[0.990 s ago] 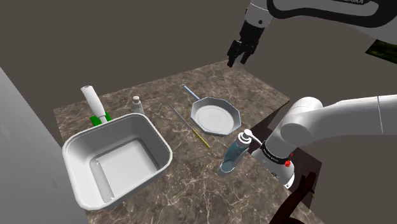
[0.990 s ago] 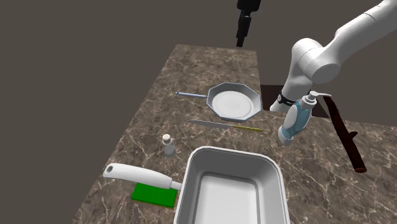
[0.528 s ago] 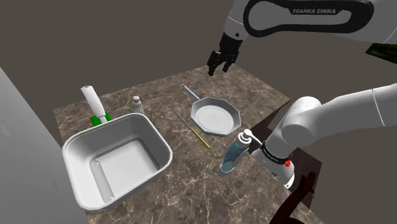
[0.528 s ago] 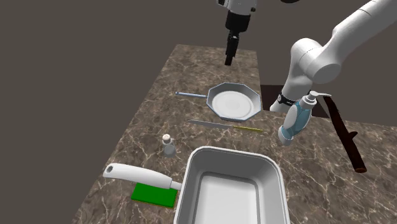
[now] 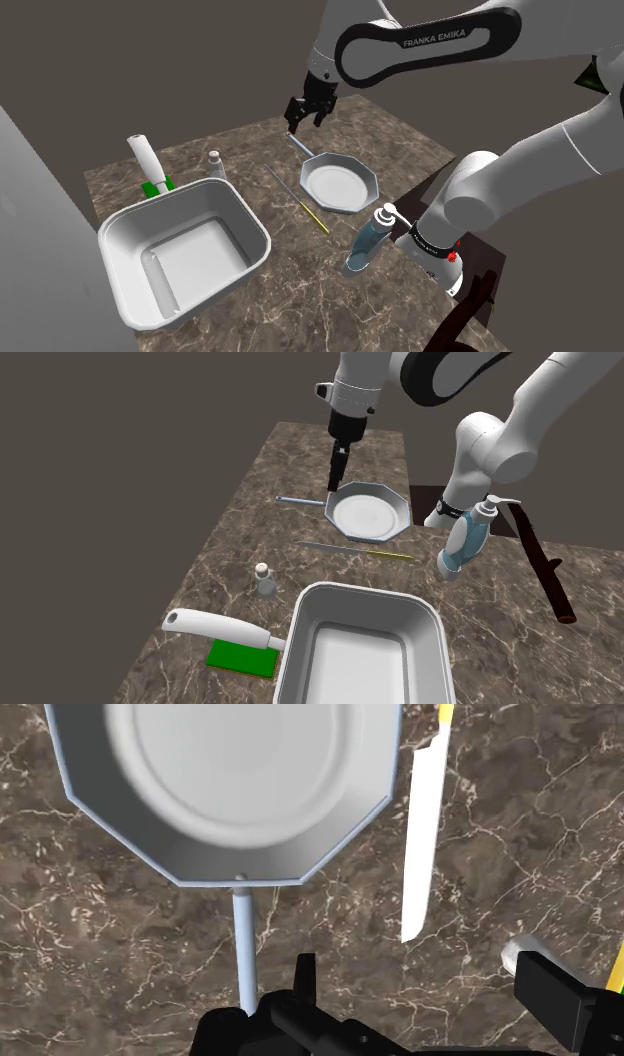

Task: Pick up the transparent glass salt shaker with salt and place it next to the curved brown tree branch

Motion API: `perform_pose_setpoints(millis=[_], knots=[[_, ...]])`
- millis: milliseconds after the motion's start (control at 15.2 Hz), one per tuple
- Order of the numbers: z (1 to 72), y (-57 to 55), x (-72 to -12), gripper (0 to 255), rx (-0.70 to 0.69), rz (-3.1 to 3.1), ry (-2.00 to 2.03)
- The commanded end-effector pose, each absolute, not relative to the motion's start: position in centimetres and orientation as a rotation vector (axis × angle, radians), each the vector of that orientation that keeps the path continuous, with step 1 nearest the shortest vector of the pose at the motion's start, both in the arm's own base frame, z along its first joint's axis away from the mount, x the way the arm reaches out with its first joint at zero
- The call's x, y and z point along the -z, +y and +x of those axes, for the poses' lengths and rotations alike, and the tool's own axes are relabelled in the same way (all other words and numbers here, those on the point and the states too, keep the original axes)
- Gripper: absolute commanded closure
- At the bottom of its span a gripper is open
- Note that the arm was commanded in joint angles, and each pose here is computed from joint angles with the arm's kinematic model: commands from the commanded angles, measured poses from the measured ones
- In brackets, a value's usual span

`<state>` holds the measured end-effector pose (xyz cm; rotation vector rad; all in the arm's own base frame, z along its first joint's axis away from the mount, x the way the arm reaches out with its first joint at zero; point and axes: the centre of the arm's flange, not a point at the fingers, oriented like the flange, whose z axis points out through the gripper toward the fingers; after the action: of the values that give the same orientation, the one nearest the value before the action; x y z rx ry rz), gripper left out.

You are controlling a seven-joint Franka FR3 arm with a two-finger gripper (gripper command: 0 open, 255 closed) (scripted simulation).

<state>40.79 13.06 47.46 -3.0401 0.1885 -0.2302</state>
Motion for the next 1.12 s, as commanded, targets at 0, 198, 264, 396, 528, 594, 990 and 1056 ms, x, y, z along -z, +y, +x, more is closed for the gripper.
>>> perform_pose_setpoints(millis=[0, 198, 264, 396, 528, 594, 990, 1056], knots=[[41.8, 15.1, -46.4, 0, 0.248, -3.035, 0.185], [43.7, 18.0, -44.7, 0, 0.271, -3.030, 0.180], [44.3, 18.9, -44.2, 0, 0.279, -3.028, 0.179], [45.6, 20.8, -43.1, 0, 0.294, -3.025, 0.175], [46.9, 22.7, -42.0, 0, 0.310, -3.021, 0.172], [47.6, 23.7, -41.5, 0, 0.318, -3.019, 0.170], [51.5, 29.5, -38.3, 0, 0.364, -3.008, 0.160], [52.2, 30.4, -37.8, 0, 0.371, -3.006, 0.158]])
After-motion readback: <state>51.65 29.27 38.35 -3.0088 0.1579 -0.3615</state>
